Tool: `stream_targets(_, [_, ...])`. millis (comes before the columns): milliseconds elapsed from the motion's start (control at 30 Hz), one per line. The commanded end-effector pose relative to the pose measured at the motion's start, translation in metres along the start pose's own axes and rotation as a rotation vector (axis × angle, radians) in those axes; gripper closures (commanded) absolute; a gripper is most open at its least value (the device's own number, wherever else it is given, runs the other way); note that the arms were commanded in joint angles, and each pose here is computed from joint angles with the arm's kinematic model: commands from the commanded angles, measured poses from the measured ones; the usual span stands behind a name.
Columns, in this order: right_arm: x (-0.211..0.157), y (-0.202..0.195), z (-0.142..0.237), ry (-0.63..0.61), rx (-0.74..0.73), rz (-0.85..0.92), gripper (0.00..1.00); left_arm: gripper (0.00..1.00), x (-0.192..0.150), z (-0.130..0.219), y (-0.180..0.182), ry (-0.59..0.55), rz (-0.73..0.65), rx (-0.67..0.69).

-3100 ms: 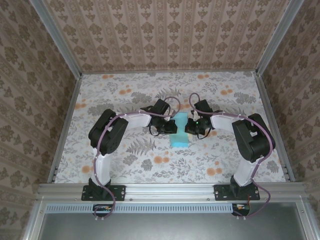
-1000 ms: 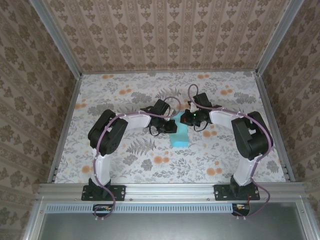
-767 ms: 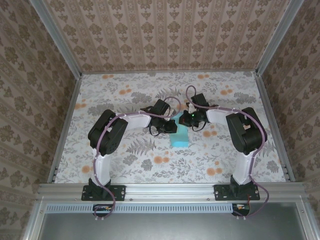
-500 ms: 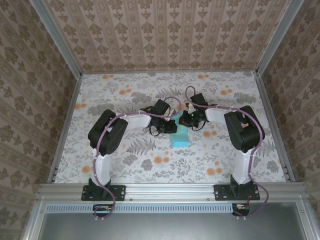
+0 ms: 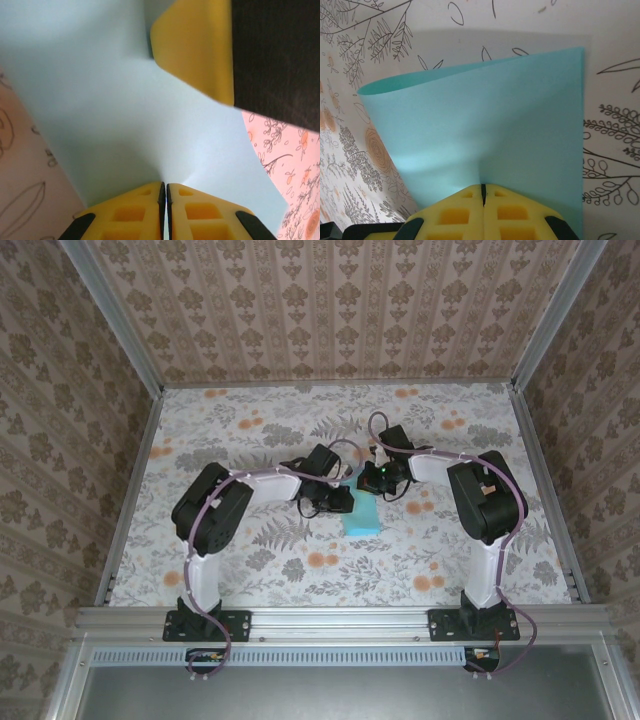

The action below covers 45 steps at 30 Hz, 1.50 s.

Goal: Fold a paper plane with a square sheet of paper (fold left side to right side)
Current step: First fold the square sheet of paper in half at the center of the table.

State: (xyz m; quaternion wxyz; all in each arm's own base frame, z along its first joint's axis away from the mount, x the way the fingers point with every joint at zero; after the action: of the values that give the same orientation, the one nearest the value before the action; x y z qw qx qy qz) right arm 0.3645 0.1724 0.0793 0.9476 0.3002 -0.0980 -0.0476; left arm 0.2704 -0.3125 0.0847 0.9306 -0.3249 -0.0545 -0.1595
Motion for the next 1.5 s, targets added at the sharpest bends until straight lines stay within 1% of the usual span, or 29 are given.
stream_targets(0, [-0.016,-0.029,-0.015,0.072,-0.154,-0.050,0.97,0.87,-0.034,0.000,0.008,0.121,0.055,0.050])
stream_targets(433, [-0.017,-0.031,-0.015,0.076,-0.171,-0.052,0.97,0.87,-0.060,0.007,0.000,0.162,0.043,0.051])
stream_targets(933, [-0.017,-0.032,-0.016,0.079,-0.178,-0.050,0.97,0.87,-0.080,0.010,-0.002,0.222,0.034,0.054])
stream_targets(1100, [-0.016,-0.032,-0.016,0.081,-0.176,-0.050,0.97,0.87,-0.083,0.012,-0.003,0.226,0.033,0.056])
stream_targets(1467, [-0.018,-0.032,-0.015,0.087,-0.179,-0.050,0.97,0.85,-0.079,0.022,-0.012,0.196,-0.003,0.022])
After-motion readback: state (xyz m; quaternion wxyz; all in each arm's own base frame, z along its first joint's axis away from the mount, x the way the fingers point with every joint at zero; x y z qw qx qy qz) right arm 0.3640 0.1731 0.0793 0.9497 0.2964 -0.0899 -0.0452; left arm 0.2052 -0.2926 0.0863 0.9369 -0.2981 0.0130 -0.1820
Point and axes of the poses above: each hand's point on the last joint's axis, 136 mm out from that joint toward the fingers, its own z axis back along the fingers, its own y axis along the line the jaws close on, x = y × z, the point moved 8 cm from there along z, back along the fingers, and after that the axes turned 2 degrees about z, right-handed, at the moved point
